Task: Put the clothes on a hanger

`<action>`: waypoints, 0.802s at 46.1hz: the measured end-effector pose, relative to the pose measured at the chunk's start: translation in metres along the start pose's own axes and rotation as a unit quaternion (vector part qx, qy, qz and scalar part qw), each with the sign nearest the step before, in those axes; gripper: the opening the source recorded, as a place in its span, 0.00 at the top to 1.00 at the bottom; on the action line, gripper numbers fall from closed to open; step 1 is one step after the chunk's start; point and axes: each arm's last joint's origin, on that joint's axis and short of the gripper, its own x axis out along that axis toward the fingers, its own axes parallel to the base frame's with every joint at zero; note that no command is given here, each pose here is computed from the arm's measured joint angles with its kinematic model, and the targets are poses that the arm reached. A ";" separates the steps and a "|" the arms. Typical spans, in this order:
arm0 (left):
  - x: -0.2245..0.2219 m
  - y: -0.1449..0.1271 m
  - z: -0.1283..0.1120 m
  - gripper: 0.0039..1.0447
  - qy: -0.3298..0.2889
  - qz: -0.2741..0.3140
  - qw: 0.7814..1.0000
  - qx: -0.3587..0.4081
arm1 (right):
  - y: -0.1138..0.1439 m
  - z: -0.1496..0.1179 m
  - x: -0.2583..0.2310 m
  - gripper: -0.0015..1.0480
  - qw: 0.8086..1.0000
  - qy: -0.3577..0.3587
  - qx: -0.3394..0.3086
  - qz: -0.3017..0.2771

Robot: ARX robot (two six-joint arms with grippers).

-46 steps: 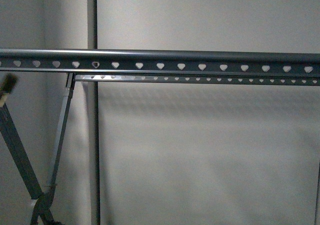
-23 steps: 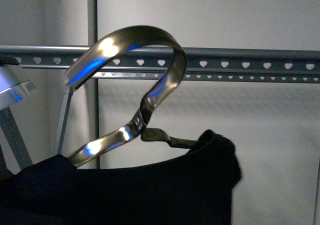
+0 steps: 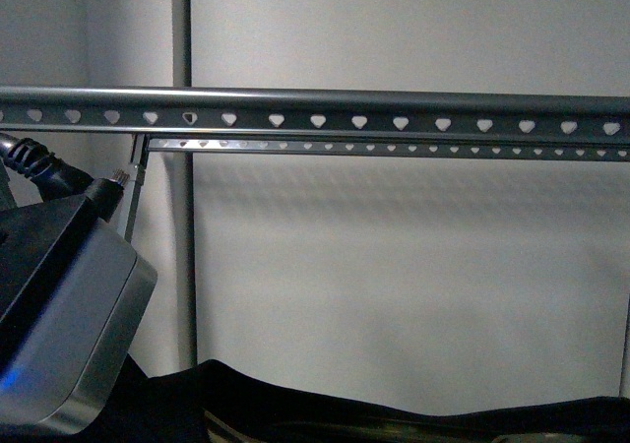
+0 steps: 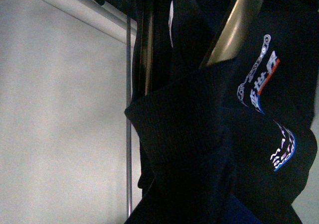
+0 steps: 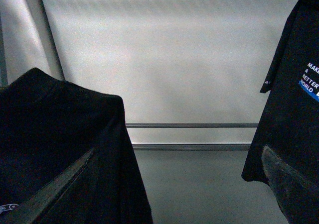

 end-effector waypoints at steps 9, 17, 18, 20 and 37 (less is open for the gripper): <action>0.000 0.000 0.000 0.96 0.000 0.000 1.000 0.001 | 0.000 0.000 0.000 0.07 1.000 0.000 0.000 0.000; 0.000 0.000 0.000 0.96 0.000 0.000 1.000 0.000 | -0.004 0.005 0.007 0.07 0.988 0.061 0.017 0.139; 0.000 0.000 0.000 0.96 0.001 0.000 1.000 0.000 | -0.005 0.006 0.008 0.07 0.986 0.064 0.018 0.151; 0.000 0.000 0.000 0.96 0.000 0.000 1.000 0.001 | -0.010 0.018 0.019 0.07 0.978 0.060 -0.008 0.198; 0.000 -0.001 -0.001 0.96 0.001 -0.001 1.000 -0.001 | -0.024 0.040 0.118 0.07 0.825 0.065 -0.382 0.411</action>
